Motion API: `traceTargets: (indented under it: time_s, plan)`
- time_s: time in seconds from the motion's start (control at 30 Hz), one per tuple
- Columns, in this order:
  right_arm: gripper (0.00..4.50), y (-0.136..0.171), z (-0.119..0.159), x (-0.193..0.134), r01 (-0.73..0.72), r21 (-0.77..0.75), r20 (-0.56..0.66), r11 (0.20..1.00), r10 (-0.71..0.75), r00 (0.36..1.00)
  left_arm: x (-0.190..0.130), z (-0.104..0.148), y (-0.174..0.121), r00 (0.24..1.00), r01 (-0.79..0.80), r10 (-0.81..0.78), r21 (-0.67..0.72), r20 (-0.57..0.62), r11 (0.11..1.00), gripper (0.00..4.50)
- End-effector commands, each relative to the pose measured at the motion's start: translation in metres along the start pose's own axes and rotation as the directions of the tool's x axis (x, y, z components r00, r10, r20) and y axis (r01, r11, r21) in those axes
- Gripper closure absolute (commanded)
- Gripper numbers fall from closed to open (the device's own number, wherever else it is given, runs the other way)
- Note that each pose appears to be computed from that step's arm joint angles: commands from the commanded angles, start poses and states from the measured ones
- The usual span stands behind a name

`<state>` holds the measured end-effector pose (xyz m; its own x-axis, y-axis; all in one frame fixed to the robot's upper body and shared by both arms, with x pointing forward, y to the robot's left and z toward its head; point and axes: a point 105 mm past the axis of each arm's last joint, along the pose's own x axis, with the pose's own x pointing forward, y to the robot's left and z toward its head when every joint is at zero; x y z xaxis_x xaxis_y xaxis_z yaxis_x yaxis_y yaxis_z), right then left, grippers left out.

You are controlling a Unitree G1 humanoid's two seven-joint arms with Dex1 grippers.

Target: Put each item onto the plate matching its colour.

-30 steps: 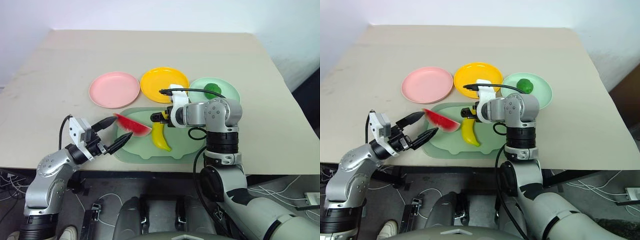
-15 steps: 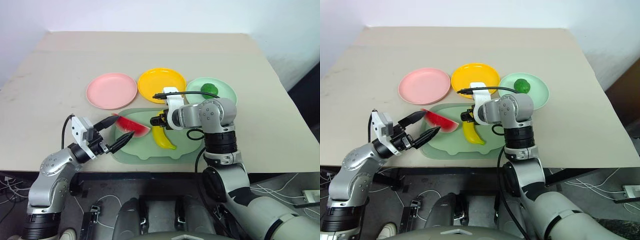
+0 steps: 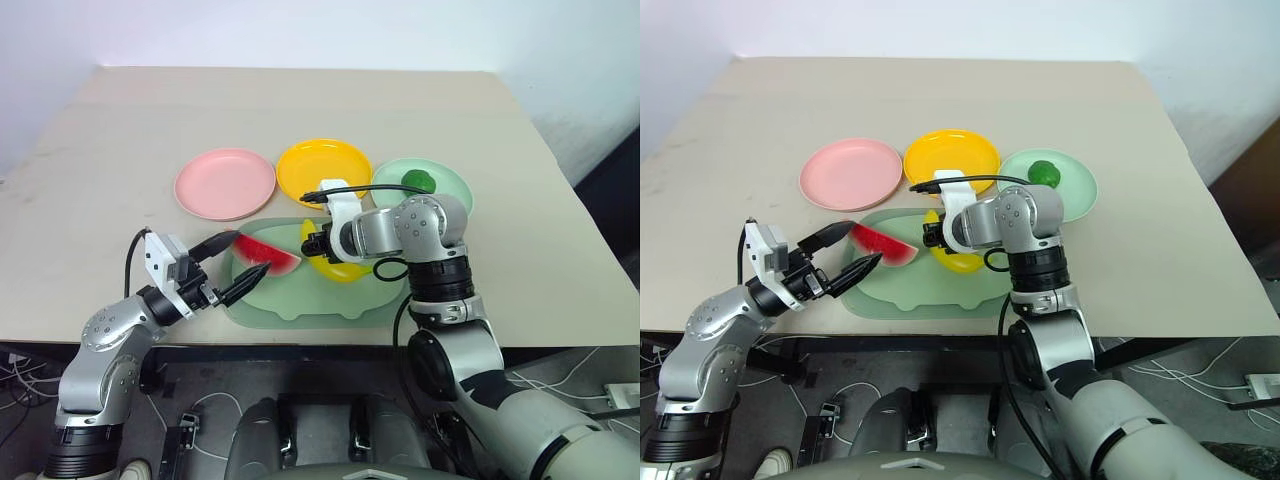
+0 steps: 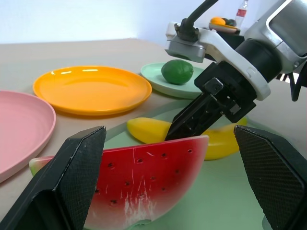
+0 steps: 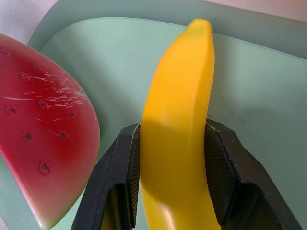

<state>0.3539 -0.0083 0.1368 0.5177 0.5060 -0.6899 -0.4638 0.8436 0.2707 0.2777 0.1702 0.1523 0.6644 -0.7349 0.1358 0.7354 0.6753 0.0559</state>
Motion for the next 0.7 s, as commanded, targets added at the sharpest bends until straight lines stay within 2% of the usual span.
traceTargets:
  time_s: [0.03, 0.2, 0.33, 0.43, 0.7]
  plan:
    - [2.92, 0.002, 0.010, -0.013, -0.043, -0.036, 0.021, 0.998, 0.044, 0.999, 0.000, 0.008, 0.001, 1.000, 0.000, -0.001, 0.029, 0.024, 1.000, 0.00]
    - [2.92, 0.016, 0.057, -0.053, -0.151, -0.074, 0.177, 0.986, 0.162, 0.971, 0.000, 0.009, 0.001, 1.000, 0.001, -0.002, 0.037, 0.023, 0.999, 0.00]
    - [2.92, 0.022, 0.092, -0.074, -0.178, -0.079, 0.299, 0.981, 0.194, 0.934, 0.000, 0.010, 0.001, 1.000, -0.001, 0.000, 0.040, 0.026, 0.999, 0.00]
    - [2.92, 0.016, 0.112, -0.067, -0.133, -0.095, 0.358, 0.987, 0.158, 0.920, 0.000, 0.011, 0.001, 1.000, -0.006, 0.005, 0.044, 0.030, 0.999, 0.00]
    - [2.92, -0.002, 0.144, -0.024, -0.019, -0.147, 0.417, 0.989, 0.079, 0.905, -0.006, 0.012, -0.001, 0.999, -0.036, 0.035, 0.057, 0.031, 0.998, 0.00]
